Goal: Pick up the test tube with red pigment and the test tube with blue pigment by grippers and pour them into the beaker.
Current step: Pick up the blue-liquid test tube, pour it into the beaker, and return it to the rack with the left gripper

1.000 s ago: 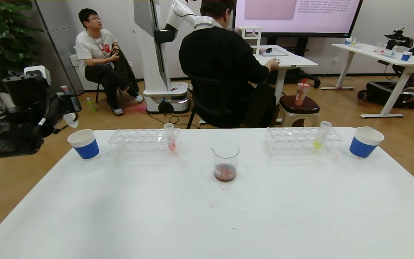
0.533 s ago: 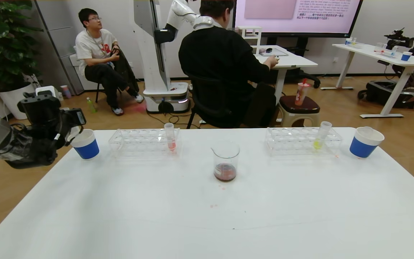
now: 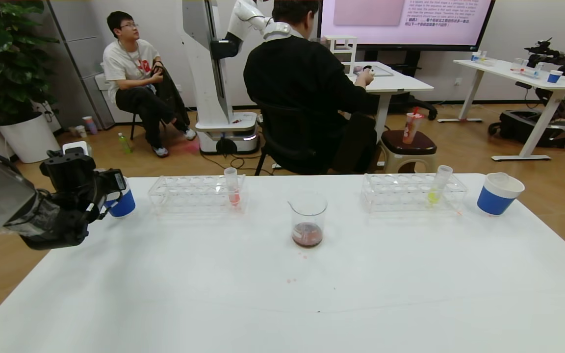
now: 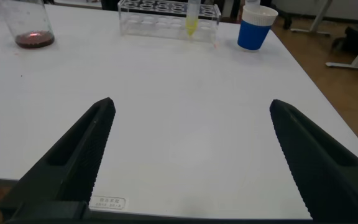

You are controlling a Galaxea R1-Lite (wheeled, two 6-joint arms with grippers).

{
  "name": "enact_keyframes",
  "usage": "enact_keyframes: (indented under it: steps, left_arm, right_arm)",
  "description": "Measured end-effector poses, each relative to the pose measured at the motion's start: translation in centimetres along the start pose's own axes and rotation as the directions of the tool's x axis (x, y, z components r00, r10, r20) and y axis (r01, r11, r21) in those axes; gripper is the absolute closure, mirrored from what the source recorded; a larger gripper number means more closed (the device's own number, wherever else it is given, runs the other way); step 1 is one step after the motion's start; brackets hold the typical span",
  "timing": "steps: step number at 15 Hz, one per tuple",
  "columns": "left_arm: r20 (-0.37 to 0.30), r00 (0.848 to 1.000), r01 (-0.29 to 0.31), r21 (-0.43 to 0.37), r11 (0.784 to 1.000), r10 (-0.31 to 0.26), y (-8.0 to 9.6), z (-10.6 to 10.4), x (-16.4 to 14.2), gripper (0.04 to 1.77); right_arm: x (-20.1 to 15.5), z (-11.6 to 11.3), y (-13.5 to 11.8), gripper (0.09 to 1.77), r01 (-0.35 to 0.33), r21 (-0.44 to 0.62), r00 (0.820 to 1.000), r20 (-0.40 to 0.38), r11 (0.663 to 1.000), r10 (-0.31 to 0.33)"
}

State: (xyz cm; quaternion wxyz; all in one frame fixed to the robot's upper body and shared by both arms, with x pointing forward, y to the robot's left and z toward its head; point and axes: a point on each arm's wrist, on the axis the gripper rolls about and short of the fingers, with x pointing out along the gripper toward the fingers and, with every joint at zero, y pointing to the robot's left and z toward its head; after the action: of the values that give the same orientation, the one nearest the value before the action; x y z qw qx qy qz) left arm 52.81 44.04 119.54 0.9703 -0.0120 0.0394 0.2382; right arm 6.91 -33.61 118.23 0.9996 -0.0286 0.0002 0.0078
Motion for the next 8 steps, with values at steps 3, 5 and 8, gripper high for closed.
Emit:
enact_keyframes:
  steps: [3,5,8]
  left_arm:
    - [-0.004,1.000,0.000,0.001,1.000,0.000,0.1,0.0,-0.2,0.63]
    - [-0.003,1.000,0.002,0.001,1.000,-0.002,0.0,0.1,-0.3,0.11]
    - [0.013,1.000,0.014,-0.003,1.000,-0.014,-0.2,0.9,-0.5,0.06]
  right_arm:
    - [0.0,0.0,0.0,0.12,0.000,0.000,1.000,0.000,1.000,0.000]
    - [0.0,0.0,0.0,0.12,0.000,0.000,1.000,0.000,1.000,0.000]
    - [0.0,0.0,0.0,0.12,0.000,0.000,1.000,0.000,1.000,0.000]
